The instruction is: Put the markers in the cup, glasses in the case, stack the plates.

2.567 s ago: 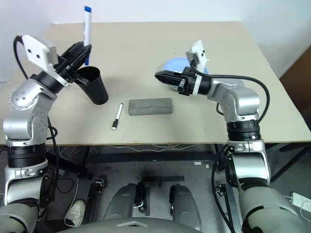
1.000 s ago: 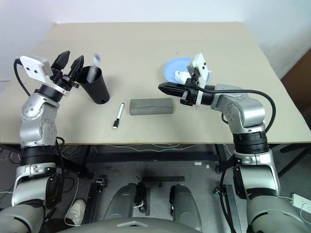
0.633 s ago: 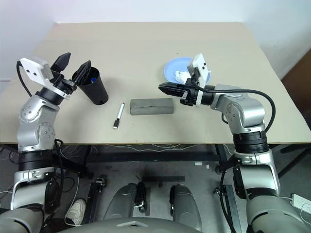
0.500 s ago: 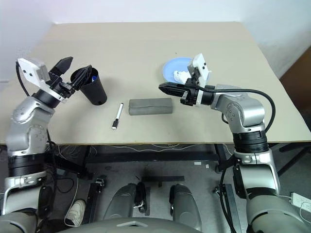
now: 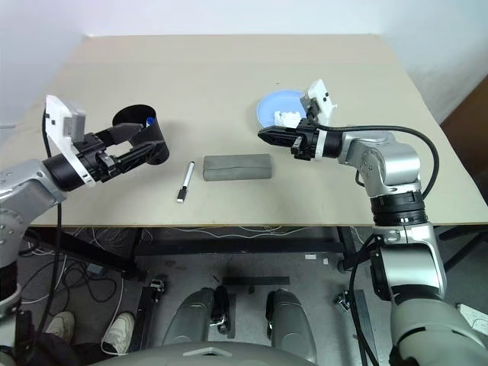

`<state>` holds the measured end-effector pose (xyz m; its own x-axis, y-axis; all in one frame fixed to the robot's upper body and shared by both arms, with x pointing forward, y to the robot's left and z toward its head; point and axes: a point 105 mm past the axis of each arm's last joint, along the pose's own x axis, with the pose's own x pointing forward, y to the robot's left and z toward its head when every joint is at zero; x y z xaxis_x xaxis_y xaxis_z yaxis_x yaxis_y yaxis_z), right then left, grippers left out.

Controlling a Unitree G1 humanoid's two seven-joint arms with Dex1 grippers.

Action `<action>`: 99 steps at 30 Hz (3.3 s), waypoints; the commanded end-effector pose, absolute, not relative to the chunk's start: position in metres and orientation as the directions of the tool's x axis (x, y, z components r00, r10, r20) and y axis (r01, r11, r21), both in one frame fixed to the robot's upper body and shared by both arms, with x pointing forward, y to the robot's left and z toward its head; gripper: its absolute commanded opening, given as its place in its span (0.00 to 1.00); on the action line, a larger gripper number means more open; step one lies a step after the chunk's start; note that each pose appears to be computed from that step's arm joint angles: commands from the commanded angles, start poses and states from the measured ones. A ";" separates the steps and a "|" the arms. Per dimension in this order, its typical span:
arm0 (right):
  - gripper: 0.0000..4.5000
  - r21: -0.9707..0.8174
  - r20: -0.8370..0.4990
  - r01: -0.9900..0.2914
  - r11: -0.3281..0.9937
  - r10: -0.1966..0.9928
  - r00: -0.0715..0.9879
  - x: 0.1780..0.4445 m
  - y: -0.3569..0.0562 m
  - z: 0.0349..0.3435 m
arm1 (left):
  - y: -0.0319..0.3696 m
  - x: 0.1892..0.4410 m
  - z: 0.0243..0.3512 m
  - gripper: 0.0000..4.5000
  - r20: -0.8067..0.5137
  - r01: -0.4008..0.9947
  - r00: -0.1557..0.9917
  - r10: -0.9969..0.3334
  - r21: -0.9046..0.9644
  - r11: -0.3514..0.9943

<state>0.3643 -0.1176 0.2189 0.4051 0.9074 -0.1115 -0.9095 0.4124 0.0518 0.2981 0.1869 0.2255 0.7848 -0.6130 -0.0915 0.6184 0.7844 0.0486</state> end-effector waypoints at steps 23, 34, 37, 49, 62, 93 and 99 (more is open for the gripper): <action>0.01 -0.036 -0.065 -0.897 0.441 0.894 0.443 0.369 -0.120 0.244 | 0.175 0.333 0.158 0.88 -0.545 0.308 0.800 -0.252 0.013 0.951; 0.01 -0.040 -0.045 -0.886 0.461 0.885 0.463 0.370 -0.122 0.246 | 0.144 0.341 0.147 0.88 -0.585 0.305 0.763 -0.274 -0.049 0.951; 0.01 -0.042 -0.045 -0.883 0.468 0.882 0.469 0.370 -0.124 0.246 | 0.139 0.342 0.146 0.88 -0.591 0.312 0.756 -0.282 -0.054 0.949; 0.01 -0.041 -0.041 -0.870 0.492 0.869 0.493 0.371 -0.126 0.243 | 0.146 0.343 0.115 0.88 -0.694 0.268 0.679 -0.240 -0.070 0.961; 0.01 -0.048 -0.047 -0.864 0.501 0.863 0.503 0.373 -0.127 0.241 | 0.146 0.340 0.115 0.37 -0.702 0.295 0.672 -0.236 -0.039 0.955; 0.01 -0.044 -0.020 -0.853 0.520 0.853 0.521 0.375 -0.128 0.242 | 0.135 0.345 0.215 0.00 -0.333 0.573 0.810 -0.483 0.276 0.771; 0.01 -0.046 -0.003 -0.902 0.430 0.902 0.431 0.355 -0.125 0.248 | 0.128 0.347 0.262 0.00 0.014 0.511 0.837 -0.547 0.338 0.790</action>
